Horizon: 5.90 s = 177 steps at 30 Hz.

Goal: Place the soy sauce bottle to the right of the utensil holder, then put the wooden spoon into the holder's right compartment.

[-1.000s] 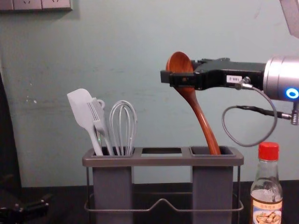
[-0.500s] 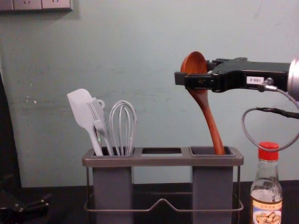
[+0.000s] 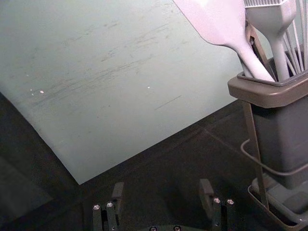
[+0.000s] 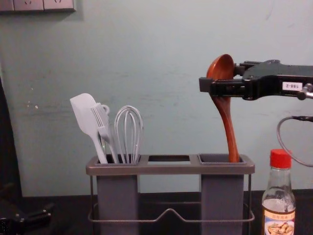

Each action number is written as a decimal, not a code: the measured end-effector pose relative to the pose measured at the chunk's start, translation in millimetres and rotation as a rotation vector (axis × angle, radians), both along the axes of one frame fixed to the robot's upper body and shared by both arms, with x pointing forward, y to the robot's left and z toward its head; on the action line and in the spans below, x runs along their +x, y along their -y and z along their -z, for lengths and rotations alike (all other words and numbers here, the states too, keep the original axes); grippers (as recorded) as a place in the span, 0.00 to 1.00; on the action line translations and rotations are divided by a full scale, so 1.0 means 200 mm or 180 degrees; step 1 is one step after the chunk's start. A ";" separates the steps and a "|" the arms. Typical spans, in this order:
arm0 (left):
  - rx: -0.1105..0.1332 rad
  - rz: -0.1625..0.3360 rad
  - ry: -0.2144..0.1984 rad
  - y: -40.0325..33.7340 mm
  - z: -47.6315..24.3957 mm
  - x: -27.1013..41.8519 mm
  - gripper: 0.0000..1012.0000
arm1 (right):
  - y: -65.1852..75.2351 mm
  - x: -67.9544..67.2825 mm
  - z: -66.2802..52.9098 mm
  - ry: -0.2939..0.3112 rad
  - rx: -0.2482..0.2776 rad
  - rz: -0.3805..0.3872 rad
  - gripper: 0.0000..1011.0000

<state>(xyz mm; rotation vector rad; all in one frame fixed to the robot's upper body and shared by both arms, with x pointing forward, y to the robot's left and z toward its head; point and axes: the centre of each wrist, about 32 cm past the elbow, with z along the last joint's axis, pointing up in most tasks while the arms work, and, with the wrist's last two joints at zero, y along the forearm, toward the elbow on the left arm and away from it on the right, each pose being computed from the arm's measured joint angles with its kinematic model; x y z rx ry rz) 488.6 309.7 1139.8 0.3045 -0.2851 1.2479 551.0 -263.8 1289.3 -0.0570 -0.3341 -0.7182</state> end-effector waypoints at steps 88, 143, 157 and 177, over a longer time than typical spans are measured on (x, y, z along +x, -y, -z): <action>0.0000 0.0000 0.0000 0.000 0.000 0.000 1.00 | -0.02 -0.22 0.21 -0.0034 0.0048 0.0566 0.99; 0.0000 0.0000 0.0000 0.000 0.000 0.000 1.00 | -0.03 -0.65 0.87 -0.0723 0.0457 0.1676 0.99; 0.0000 0.0000 0.0000 0.000 0.000 0.000 1.00 | -0.04 -0.65 0.87 -0.0718 0.0459 0.1673 0.99; 0.0000 0.0000 0.0000 0.000 0.000 0.000 1.00 | -0.04 -0.65 0.87 -0.0713 0.0462 0.1676 0.99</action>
